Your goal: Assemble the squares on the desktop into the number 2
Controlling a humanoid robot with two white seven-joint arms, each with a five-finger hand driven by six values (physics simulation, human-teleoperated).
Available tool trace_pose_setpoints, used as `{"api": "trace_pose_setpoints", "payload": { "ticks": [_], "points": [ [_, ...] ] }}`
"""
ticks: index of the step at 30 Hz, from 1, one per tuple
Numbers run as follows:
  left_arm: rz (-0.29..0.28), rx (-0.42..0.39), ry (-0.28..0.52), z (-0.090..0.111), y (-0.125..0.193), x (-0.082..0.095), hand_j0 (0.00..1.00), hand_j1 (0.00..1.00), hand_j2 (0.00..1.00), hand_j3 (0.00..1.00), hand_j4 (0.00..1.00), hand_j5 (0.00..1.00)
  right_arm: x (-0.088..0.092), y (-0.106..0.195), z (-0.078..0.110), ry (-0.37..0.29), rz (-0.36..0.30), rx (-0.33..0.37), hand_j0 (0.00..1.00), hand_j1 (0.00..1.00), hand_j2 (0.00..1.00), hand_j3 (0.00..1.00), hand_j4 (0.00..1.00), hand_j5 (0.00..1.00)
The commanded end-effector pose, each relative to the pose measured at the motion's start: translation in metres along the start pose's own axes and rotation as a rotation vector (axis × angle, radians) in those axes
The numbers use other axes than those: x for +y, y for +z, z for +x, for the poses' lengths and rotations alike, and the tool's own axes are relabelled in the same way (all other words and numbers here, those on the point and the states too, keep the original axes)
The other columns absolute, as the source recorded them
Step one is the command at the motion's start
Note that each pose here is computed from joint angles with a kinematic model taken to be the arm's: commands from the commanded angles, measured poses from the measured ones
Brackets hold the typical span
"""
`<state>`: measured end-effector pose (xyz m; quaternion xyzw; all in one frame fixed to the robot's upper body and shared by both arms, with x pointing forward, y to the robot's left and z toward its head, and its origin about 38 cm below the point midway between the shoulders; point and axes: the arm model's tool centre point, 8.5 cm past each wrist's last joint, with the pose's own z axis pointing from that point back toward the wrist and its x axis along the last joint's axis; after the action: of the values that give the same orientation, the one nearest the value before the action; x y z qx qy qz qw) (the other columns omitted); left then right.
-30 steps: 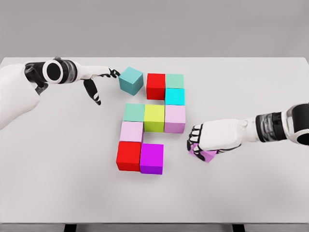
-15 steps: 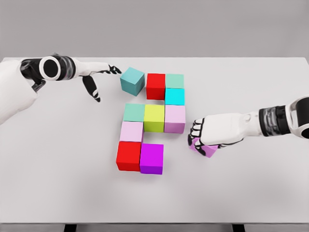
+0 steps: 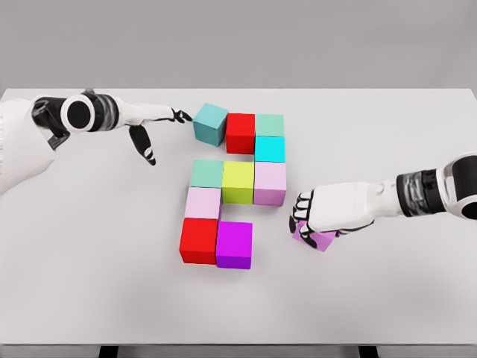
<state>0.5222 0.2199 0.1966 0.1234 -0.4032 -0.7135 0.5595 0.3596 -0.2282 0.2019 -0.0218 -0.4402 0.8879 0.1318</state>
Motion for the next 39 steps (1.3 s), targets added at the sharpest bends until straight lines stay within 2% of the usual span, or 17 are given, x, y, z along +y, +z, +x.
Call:
{"api": "trace_pose_setpoints", "payload": {
  "ticks": [1,2,3,5,7,10,15,17,19,20,21,22,24,28,32,37,39],
  "points": [
    [-0.002,-0.008,-0.007,0.001,0.000,-0.001,1.00,1.00,1.00,1.00,1.00,1.00,0.002,-0.001,0.001,-0.010,0.003,-0.004,0.52,0.52,0.52,0.52,0.52,0.52],
    [-0.002,-0.006,-0.006,0.001,0.000,-0.001,1.00,1.00,1.00,1.00,1.00,1.00,0.003,0.000,0.001,-0.012,0.004,-0.002,0.87,0.87,0.87,0.87,0.87,0.87],
    [-0.001,-0.003,-0.005,-0.001,0.001,-0.001,1.00,1.00,1.00,1.00,1.00,1.00,0.004,0.001,0.000,-0.014,0.007,0.001,1.00,1.00,1.00,1.00,1.00,1.00],
    [-0.001,0.000,-0.004,-0.002,0.001,-0.001,1.00,1.00,1.00,1.00,1.00,1.00,0.003,0.003,-0.001,-0.015,0.004,0.005,1.00,1.00,1.00,1.00,1.00,1.00],
    [-0.002,0.000,-0.004,-0.002,0.002,-0.001,1.00,1.00,1.00,1.00,1.00,1.00,-0.002,0.019,-0.005,-0.051,-0.032,0.018,1.00,1.00,1.00,1.00,1.00,1.00],
    [0.000,-0.020,-0.020,0.002,0.004,-0.001,1.00,1.00,1.00,1.00,1.00,1.00,-0.015,0.035,-0.012,-0.067,-0.093,0.043,1.00,1.00,1.00,1.00,1.00,1.00],
    [0.019,0.009,-0.006,-0.008,0.008,0.007,1.00,1.00,1.00,1.00,1.00,1.00,-0.024,0.074,-0.027,-0.093,-0.150,0.128,1.00,1.00,1.00,1.00,1.00,1.00],
    [0.041,0.013,0.030,-0.008,0.001,0.018,1.00,1.00,1.00,1.00,1.00,1.00,-0.007,0.107,-0.047,-0.147,-0.131,0.237,1.00,1.00,1.00,1.00,1.00,1.00],
    [0.055,0.034,0.049,-0.009,-0.004,0.031,1.00,1.00,1.00,1.00,1.00,1.00,0.014,0.121,-0.064,-0.218,-0.125,0.302,1.00,1.00,1.00,1.00,1.00,1.00],
    [0.060,0.042,0.066,-0.007,-0.010,0.036,1.00,1.00,1.00,1.00,1.00,1.00,0.032,0.131,-0.077,-0.275,-0.111,0.354,1.00,1.00,1.00,1.00,1.00,1.00],
    [0.070,0.067,0.040,-0.006,-0.011,0.042,1.00,1.00,1.00,1.00,1.00,1.00,0.038,0.134,-0.081,-0.285,-0.101,0.372,1.00,1.00,1.00,1.00,1.00,1.00],
    [0.081,0.102,-0.031,0.005,-0.018,0.048,1.00,1.00,1.00,1.00,1.00,1.00,0.041,0.133,-0.080,-0.289,-0.092,0.370,1.00,1.00,1.00,1.00,1.00,1.00],
    [0.079,0.126,-0.078,0.024,-0.032,0.046,1.00,1.00,1.00,1.00,1.00,1.00,0.051,0.121,-0.072,-0.306,-0.075,0.336,1.00,1.00,1.00,1.00,1.00,1.00],
    [0.079,0.107,-0.086,0.036,-0.037,0.047,1.00,1.00,1.00,1.00,1.00,1.00,0.073,0.110,-0.065,-0.328,-0.023,0.324,1.00,1.00,1.00,1.00,1.00,1.00],
    [0.081,0.080,-0.099,0.046,-0.039,0.048,0.99,0.99,0.99,0.99,0.99,0.99,0.073,0.092,-0.050,-0.265,0.027,0.281,1.00,1.00,1.00,1.00,1.00,1.00],
    [0.081,0.059,-0.105,0.057,-0.042,0.049,0.99,0.99,0.99,0.99,0.99,0.99,0.065,0.071,-0.027,-0.194,0.046,0.209,1.00,1.00,1.00,1.00,1.00,1.00],
    [0.081,0.054,-0.106,0.060,-0.043,0.048,0.96,0.96,0.96,0.96,0.96,0.96,0.064,0.068,-0.025,-0.191,0.042,0.201,1.00,1.00,1.00,1.00,1.00,1.00]
  ]
}}
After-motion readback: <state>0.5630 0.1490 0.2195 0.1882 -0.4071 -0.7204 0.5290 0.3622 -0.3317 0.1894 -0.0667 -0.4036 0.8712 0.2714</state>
